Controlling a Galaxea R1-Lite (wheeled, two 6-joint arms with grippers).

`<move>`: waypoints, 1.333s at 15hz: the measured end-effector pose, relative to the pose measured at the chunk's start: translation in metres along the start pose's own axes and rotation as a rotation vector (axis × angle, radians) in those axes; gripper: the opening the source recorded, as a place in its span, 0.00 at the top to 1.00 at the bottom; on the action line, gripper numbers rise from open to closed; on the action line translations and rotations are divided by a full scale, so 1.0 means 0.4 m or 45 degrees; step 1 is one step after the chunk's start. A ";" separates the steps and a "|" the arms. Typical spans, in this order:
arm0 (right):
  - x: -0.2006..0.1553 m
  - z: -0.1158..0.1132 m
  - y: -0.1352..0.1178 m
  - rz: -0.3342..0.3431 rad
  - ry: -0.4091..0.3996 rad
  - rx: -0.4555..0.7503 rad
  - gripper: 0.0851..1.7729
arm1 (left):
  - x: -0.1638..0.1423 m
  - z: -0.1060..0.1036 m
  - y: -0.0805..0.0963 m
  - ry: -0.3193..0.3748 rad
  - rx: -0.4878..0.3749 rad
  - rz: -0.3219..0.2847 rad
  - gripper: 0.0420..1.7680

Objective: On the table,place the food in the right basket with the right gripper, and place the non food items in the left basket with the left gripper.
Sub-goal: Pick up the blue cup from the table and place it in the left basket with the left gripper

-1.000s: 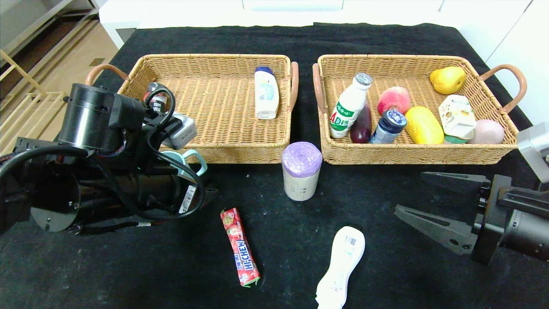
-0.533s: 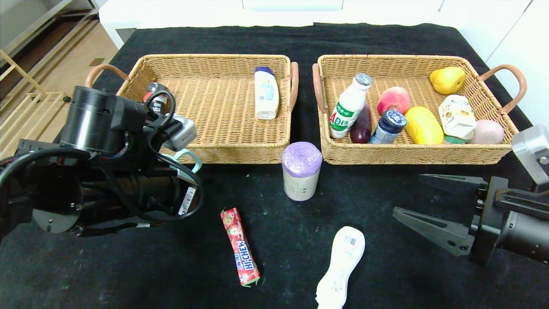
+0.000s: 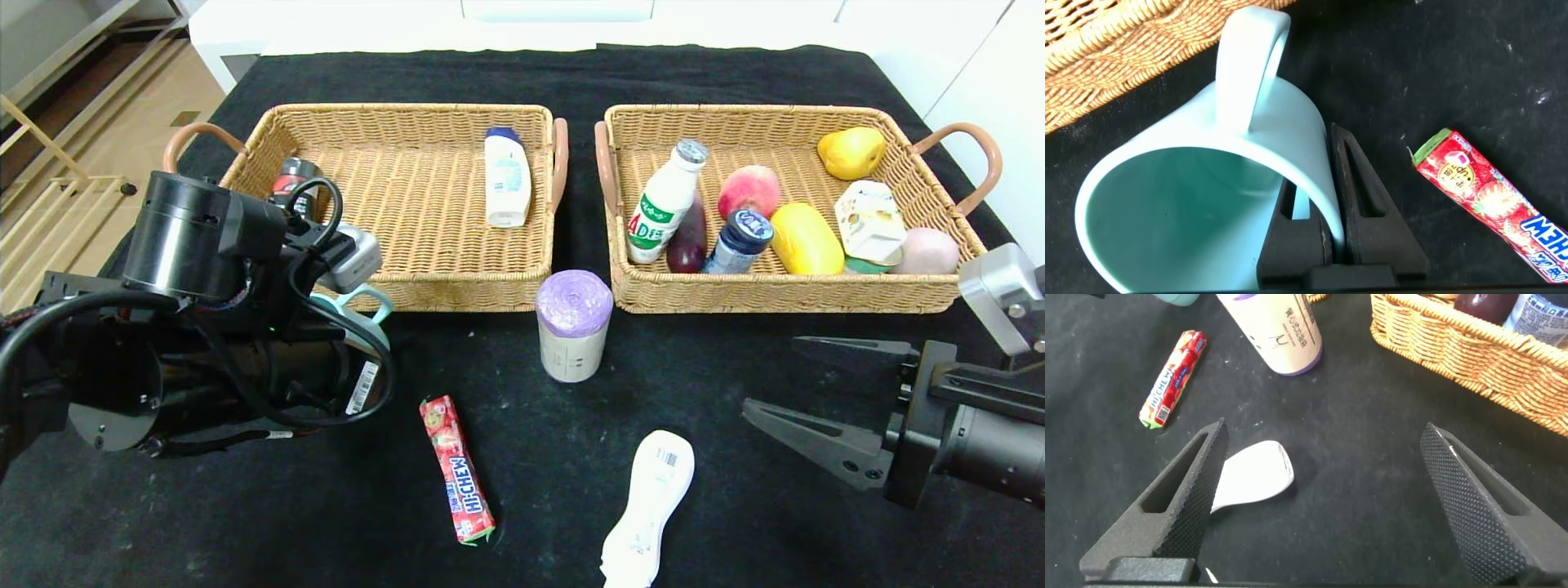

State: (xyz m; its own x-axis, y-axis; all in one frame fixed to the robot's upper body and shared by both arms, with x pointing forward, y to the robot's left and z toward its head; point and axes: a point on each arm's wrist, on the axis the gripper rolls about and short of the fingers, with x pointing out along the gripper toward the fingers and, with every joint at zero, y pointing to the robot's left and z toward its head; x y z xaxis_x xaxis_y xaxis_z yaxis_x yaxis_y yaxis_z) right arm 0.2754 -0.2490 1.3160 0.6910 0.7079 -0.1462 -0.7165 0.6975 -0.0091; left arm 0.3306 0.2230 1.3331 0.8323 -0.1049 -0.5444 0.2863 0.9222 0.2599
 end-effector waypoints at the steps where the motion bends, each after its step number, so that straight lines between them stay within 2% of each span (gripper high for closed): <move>1: 0.001 -0.001 0.000 0.000 0.001 0.001 0.04 | 0.000 -0.001 0.000 0.002 0.001 -0.002 0.92; 6: 0.004 -0.003 0.001 0.005 0.008 0.005 0.04 | -0.024 -0.017 -0.002 0.000 0.008 -0.017 0.92; 10: 0.004 -0.004 0.004 0.014 0.009 0.004 0.04 | -0.093 -0.021 0.004 -0.075 -0.026 -0.017 0.92; 16: 0.007 -0.005 0.001 0.010 0.013 0.008 0.04 | -0.237 -0.031 0.045 -0.287 -0.144 -0.004 0.92; 20: 0.007 -0.005 0.002 0.012 0.015 0.009 0.04 | -0.279 -0.003 0.085 -0.406 -0.212 -0.018 0.92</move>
State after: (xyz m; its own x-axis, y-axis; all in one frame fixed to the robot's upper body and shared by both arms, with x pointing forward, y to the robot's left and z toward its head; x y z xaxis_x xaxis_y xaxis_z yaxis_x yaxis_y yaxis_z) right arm 0.2767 -0.2468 1.3136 0.6831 0.7131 -0.1575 -0.7223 0.6916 -0.0009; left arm 0.2467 0.2665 1.4017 0.9426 -0.2047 -0.2640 0.2393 0.9651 0.1062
